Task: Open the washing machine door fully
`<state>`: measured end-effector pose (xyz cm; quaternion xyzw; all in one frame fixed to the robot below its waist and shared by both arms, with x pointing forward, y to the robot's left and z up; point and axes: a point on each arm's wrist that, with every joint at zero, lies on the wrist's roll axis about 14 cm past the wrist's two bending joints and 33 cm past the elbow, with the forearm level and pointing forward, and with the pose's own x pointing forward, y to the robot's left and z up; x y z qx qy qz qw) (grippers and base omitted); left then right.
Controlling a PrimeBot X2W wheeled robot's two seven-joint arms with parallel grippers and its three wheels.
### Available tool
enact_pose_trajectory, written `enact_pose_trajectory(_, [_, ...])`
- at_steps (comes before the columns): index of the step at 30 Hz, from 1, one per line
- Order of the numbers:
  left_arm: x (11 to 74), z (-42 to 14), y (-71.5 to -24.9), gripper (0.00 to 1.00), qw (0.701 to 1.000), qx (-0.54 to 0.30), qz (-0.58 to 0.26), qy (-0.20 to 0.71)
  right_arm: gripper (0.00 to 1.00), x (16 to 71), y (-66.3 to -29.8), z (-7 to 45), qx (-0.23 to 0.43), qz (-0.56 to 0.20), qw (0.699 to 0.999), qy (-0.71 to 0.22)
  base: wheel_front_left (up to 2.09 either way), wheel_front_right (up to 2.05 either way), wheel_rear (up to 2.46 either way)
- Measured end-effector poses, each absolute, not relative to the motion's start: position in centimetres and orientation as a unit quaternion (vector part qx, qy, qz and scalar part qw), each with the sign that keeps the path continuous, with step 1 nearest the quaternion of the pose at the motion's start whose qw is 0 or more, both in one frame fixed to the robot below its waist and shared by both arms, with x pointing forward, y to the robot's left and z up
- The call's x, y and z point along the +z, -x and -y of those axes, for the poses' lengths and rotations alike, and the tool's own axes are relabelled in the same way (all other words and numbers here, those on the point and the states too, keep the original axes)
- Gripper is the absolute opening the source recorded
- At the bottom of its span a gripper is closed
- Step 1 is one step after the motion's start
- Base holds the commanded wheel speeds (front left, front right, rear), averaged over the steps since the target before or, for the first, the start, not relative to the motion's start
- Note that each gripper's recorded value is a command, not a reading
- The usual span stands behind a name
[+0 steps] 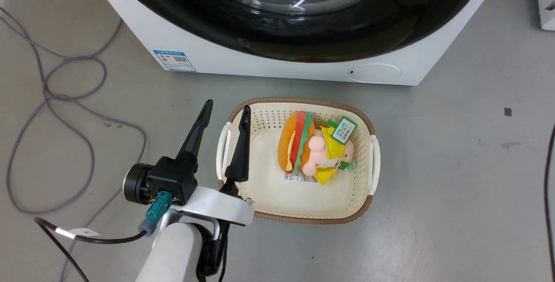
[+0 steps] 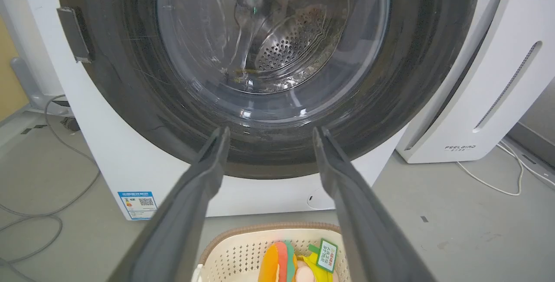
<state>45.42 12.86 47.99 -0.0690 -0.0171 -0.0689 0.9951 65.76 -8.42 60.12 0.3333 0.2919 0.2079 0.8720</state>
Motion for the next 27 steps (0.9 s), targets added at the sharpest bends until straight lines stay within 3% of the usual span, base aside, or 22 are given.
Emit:
enact_pose_trajectory(14, [48.6, -12.9, -45.1, 1.0, 0.995, -0.067, 0.022, 0.067, 0.0, 57.9, -62.5, 5.2, 0.259, -0.375, 0.834, -0.31, 0.0, 0.0, 0.0])
enact_pose_trajectory(27, [49.7, -13.5, -42.5, 1.0, 0.996, -0.06, 0.027, 0.054, 0.0, 55.8, -55.0, 2.7, 0.315, -0.442, 0.775, -0.325, 0.0, 0.0, 0.0])
